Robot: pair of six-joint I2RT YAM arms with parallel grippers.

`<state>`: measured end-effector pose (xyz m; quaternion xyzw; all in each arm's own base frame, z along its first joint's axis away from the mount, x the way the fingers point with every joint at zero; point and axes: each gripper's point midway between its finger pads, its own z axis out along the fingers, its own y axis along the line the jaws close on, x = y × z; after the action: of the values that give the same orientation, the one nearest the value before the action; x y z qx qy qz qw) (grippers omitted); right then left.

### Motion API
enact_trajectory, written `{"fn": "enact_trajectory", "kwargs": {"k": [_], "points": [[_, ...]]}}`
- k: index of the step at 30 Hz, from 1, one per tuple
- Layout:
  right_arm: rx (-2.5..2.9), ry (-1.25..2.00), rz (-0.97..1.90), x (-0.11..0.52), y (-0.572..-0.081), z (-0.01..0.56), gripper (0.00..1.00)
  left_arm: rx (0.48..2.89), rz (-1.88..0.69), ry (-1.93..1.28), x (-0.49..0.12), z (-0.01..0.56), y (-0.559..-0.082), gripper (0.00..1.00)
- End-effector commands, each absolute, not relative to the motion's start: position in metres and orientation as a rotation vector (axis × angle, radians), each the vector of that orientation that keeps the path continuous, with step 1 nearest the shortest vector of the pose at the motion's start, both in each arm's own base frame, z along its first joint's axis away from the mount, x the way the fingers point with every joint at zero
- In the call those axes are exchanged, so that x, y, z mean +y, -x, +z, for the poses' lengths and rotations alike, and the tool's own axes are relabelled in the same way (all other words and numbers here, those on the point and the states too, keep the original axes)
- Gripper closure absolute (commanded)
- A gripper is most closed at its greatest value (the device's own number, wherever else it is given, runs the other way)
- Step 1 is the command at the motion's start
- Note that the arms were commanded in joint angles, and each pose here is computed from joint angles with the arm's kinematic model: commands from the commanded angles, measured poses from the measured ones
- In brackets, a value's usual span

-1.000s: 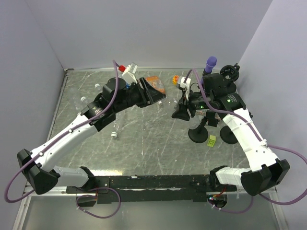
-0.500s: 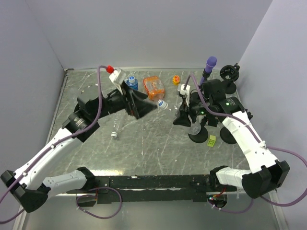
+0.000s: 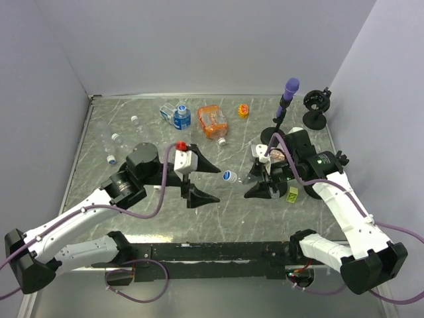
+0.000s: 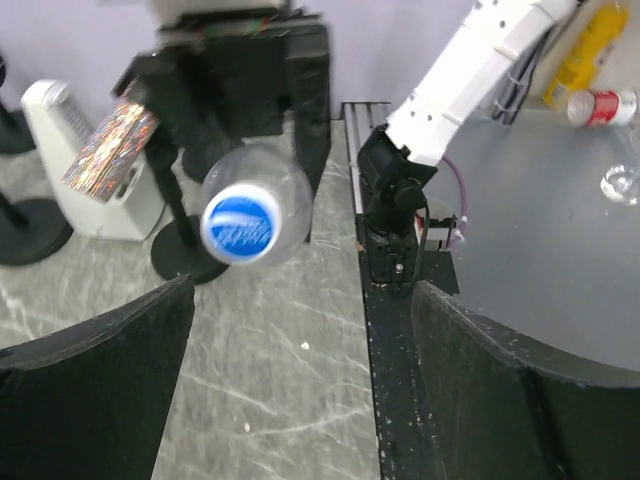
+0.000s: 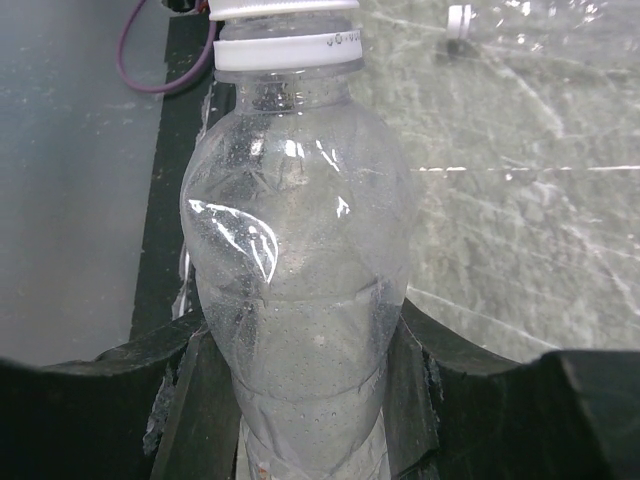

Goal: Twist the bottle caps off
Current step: Unscrew the bottle cap from the plastic bottle.

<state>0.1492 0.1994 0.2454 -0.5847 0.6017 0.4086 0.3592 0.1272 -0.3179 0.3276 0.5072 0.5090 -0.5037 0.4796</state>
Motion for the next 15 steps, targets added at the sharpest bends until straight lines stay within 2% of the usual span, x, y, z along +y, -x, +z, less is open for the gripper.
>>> {"fn": "enact_trajectory", "kwargs": {"k": [1,9,15], "points": [[1.47,1.524,1.088,0.203,-0.143,0.25,1.0,1.109,-1.108,-1.255,-0.334,0.343,-0.134,0.1],[1.488,1.534,1.112,0.205,-0.142,0.242,1.0,1.132,-1.067,-1.2,-0.345,0.348,-0.145,0.21],[1.496,1.534,1.1,0.205,-0.145,0.241,1.0,1.161,-1.093,-1.194,-0.349,0.346,-0.146,0.38]]}}
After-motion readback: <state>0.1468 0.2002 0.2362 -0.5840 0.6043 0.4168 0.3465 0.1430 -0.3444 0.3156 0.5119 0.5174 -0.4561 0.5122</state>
